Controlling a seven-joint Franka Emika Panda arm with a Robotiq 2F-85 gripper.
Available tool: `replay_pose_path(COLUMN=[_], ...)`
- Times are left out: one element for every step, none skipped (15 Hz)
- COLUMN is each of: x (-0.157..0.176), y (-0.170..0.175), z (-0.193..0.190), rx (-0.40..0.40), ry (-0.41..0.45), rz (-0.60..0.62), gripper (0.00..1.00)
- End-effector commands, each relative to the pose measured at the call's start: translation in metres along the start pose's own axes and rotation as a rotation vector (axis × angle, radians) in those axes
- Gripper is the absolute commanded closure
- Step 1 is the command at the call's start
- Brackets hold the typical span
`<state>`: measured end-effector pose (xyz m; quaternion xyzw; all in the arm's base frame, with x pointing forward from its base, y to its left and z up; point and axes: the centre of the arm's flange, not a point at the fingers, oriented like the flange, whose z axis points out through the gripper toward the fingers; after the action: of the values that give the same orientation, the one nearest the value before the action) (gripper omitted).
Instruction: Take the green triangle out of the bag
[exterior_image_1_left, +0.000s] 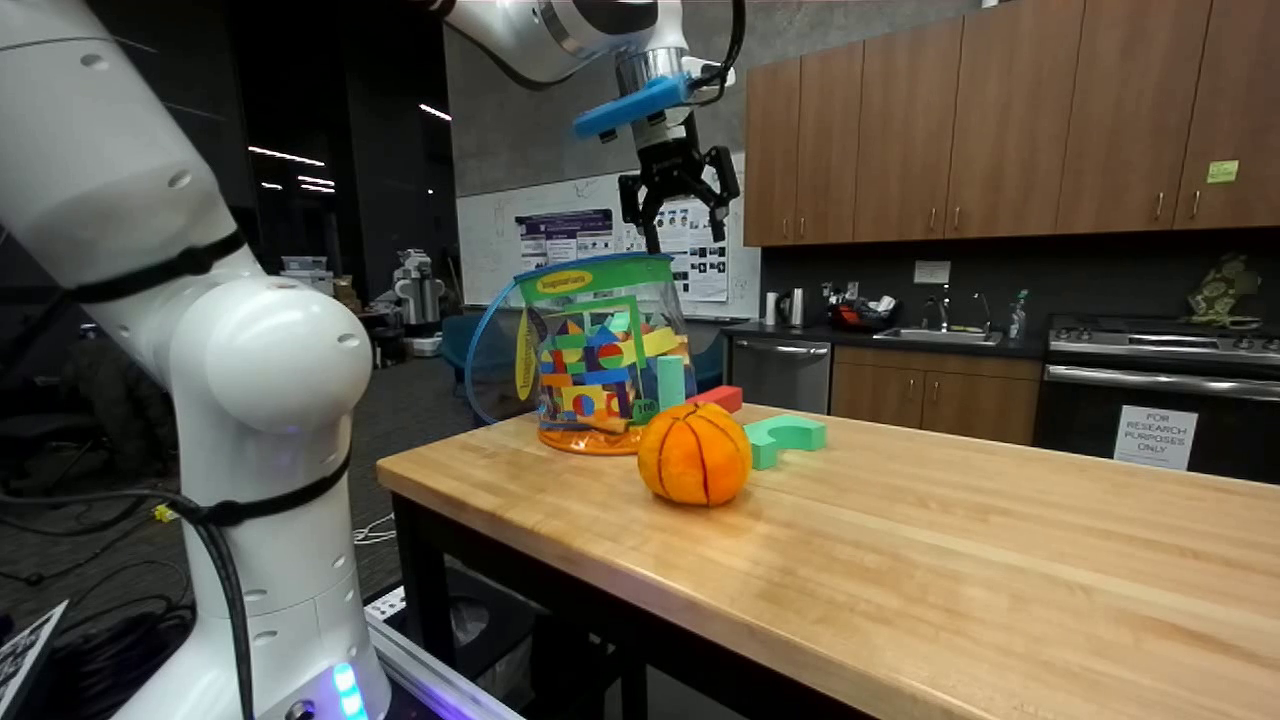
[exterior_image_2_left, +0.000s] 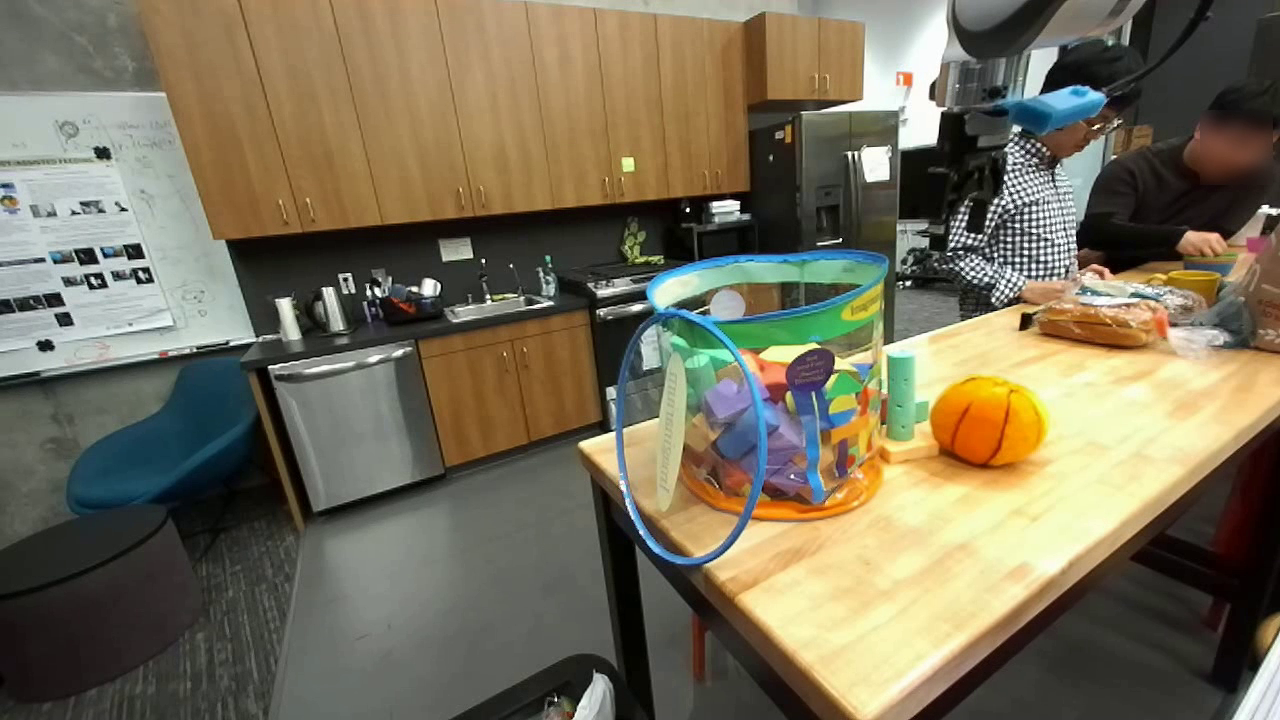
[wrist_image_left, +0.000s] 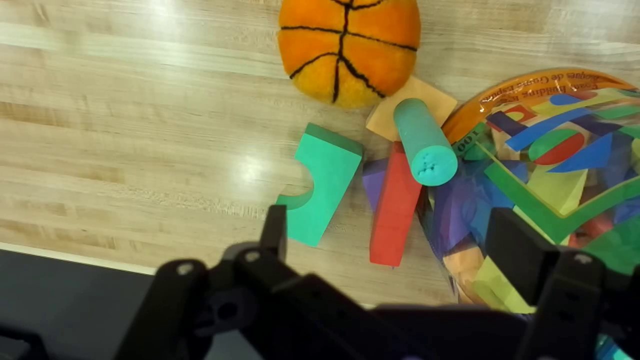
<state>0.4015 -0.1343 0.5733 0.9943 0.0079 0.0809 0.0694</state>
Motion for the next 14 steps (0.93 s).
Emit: replay_pose_path(x=[0.0,0.0,0.0,0.0,0.0,0.0,0.0,0.0,-0.001,-0.001,0.001,0.003,0.004,0.006], y=[0.0,0.0,0.0,0.0,0.0,0.0,0.0,-0.001,-0.002,-0.003,-0.003,-0.002,-0.001,0.0], z=[0.0,0.0,0.0,0.0,0.0,0.0,0.0,0.001,0.002,0.002,-0.001,-0.005,-0.011,-0.016], rx=[0.0,0.0,0.0,0.0,0.0,0.0,0.0,0.002,0.004,0.008,0.004,-0.005,-0.019,-0.032], ry=[0.0,0.0,0.0,0.0,0.0,0.0,0.0,0.001,0.007,0.01,0.014,0.013,0.005,0.007], rz=[0.0,0.0,0.0,0.0,0.0,0.0,0.0,0.0,-0.001,-0.001,-0.011,-0.02,-0.035,-0.047], gripper=[0.0,0.0,0.0,0.0,0.0,0.0,0.0,0.0,0.0,0.0,0.0,0.0,0.0,0.0])
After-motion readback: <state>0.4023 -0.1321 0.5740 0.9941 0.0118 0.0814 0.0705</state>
